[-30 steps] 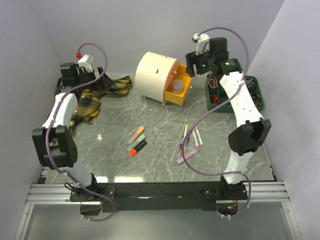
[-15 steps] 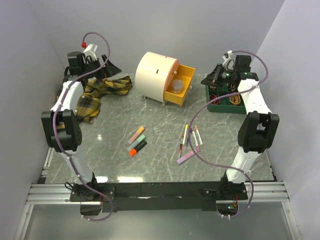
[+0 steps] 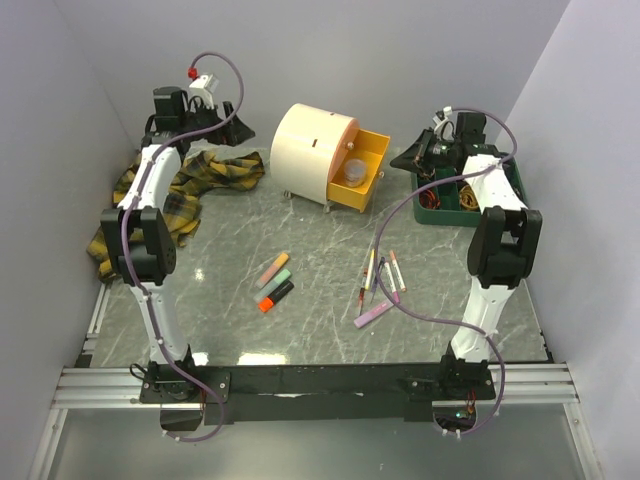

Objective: Sort the stationery into containers
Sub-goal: Close the drawer in the storage box.

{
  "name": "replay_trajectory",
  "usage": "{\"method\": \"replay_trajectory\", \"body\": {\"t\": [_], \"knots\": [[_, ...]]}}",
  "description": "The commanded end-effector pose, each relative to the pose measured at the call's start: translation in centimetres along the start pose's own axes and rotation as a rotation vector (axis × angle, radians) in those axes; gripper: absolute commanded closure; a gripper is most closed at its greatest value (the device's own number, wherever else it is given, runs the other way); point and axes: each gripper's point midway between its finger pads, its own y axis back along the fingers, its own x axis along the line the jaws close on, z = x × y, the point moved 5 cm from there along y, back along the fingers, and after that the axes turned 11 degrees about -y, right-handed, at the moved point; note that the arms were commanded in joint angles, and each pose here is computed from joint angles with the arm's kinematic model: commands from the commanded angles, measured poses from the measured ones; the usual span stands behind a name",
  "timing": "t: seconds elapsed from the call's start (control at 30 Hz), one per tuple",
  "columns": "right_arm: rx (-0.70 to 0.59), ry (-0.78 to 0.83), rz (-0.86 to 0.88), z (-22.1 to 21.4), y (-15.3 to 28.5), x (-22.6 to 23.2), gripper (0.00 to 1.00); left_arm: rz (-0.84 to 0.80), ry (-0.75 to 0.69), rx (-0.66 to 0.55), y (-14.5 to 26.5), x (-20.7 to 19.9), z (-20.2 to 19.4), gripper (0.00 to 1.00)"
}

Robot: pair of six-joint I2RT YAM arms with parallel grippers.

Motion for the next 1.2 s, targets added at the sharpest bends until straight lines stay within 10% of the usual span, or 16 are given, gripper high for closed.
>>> {"method": "replay_trajectory", "body": {"t": [0.0, 1.17], "knots": [[-0.043, 0.013, -0.004, 1.8, 0.1, 0.5, 1.00, 0.045, -0.165, -0.004, -0.3, 0.9, 1.8, 0.09], [0.052, 0.084, 0.011, 0.5, -8.1, 1.5, 1.00, -0.127, -0.217, 0.062, -7.7, -4.9, -2.1, 0.09]]}}
